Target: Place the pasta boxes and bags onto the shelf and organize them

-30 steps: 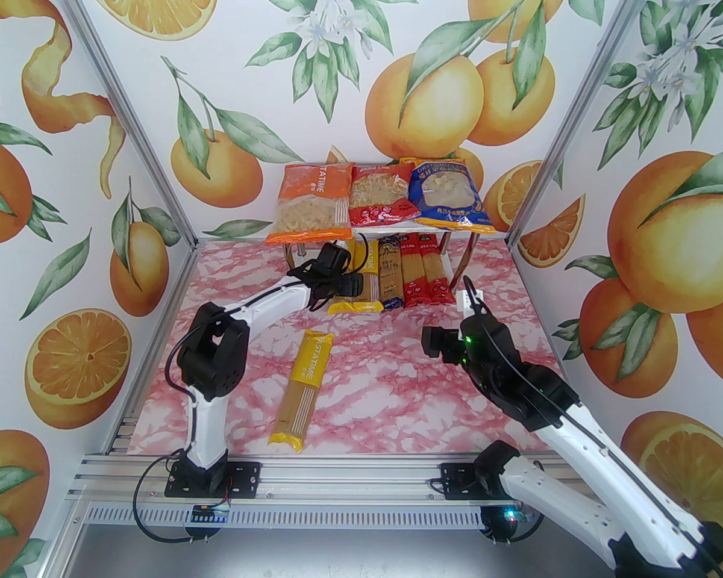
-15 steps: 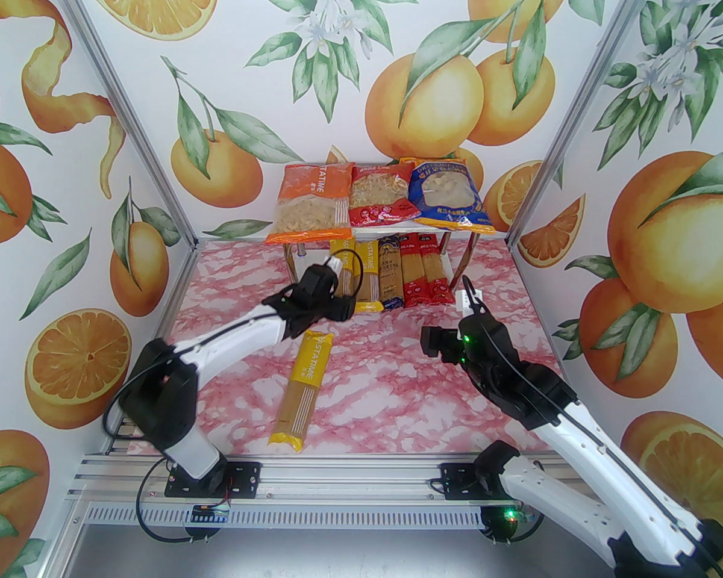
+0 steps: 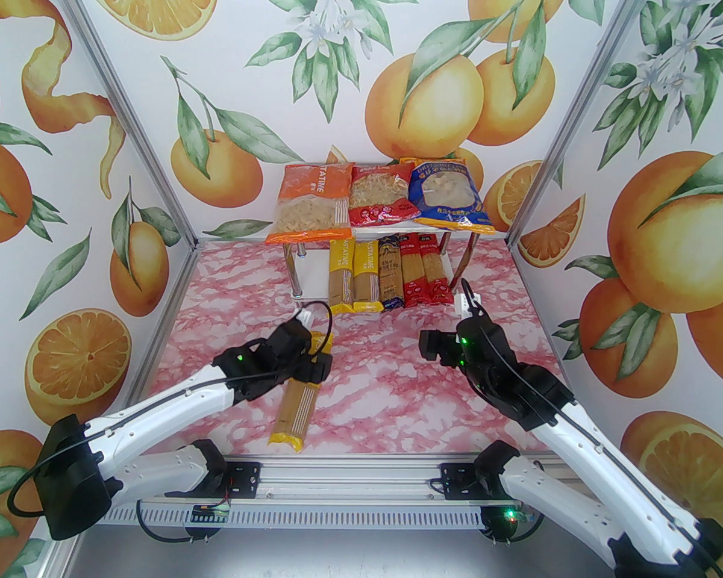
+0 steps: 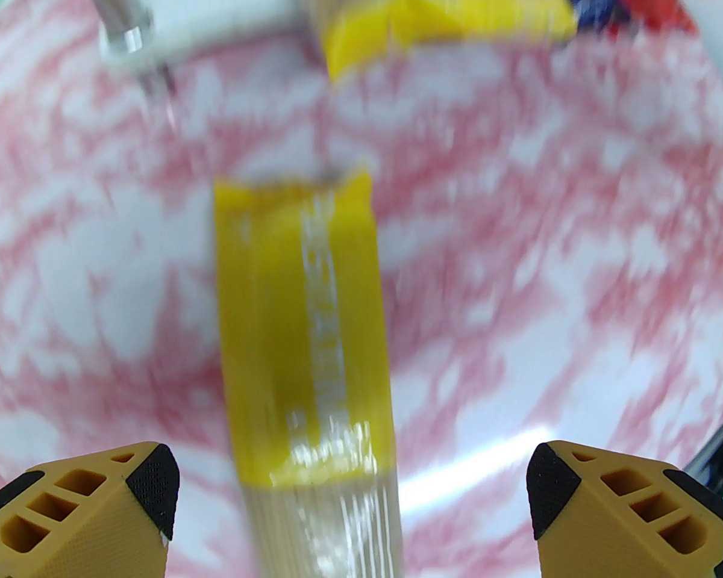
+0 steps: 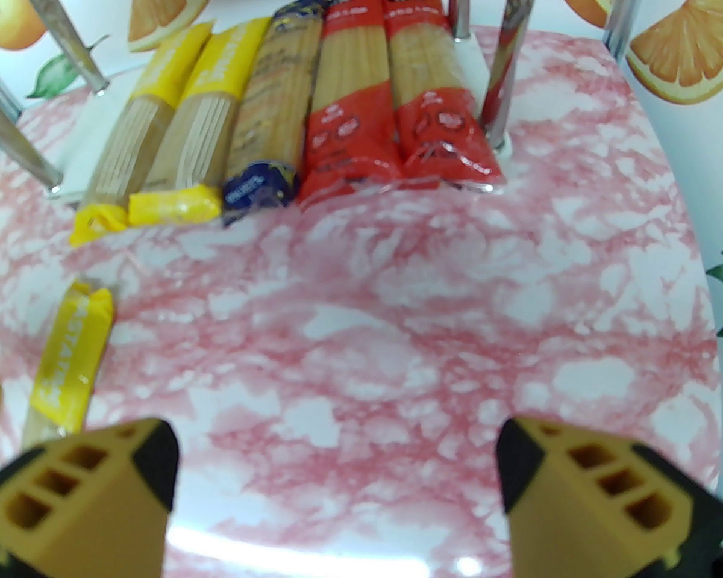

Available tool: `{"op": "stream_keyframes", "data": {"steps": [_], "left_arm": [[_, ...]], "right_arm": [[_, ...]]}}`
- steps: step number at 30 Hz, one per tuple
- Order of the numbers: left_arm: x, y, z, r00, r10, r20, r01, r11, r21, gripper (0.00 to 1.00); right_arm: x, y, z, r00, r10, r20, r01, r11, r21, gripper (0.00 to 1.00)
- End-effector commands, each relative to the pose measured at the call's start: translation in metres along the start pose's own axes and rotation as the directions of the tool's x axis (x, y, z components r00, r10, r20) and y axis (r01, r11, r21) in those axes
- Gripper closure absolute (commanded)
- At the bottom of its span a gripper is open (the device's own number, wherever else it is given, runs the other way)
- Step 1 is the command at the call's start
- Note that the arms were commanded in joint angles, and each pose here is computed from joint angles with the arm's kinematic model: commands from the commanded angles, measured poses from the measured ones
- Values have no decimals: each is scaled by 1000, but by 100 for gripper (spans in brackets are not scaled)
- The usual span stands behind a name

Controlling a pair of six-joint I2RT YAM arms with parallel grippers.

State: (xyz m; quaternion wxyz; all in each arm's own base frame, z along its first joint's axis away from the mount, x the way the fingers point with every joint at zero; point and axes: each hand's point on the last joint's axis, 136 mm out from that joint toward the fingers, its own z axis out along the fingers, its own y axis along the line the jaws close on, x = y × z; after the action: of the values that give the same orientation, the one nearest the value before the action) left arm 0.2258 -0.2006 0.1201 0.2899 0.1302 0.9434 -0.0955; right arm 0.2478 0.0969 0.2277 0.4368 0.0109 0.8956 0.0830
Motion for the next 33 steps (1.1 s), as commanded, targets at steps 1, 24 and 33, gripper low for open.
{"op": "stream_keyframes", "data": {"steps": [1,24,33], "left_arm": [[30,-2,-1,997,-48,-66,46,999,-27,0],[105,10,29,979,-107,-175,94,993,-78,0],[111,15,47,967,-105,-233,89,993,-77,0]], "right_arm": [[-2,1,-3,1000,25,1,-25,1000,-13,8],[5,-5,-9,999,50,5,-50,999,-14,8],[4,-4,-7,999,52,5,-52,999,-14,8]]}}
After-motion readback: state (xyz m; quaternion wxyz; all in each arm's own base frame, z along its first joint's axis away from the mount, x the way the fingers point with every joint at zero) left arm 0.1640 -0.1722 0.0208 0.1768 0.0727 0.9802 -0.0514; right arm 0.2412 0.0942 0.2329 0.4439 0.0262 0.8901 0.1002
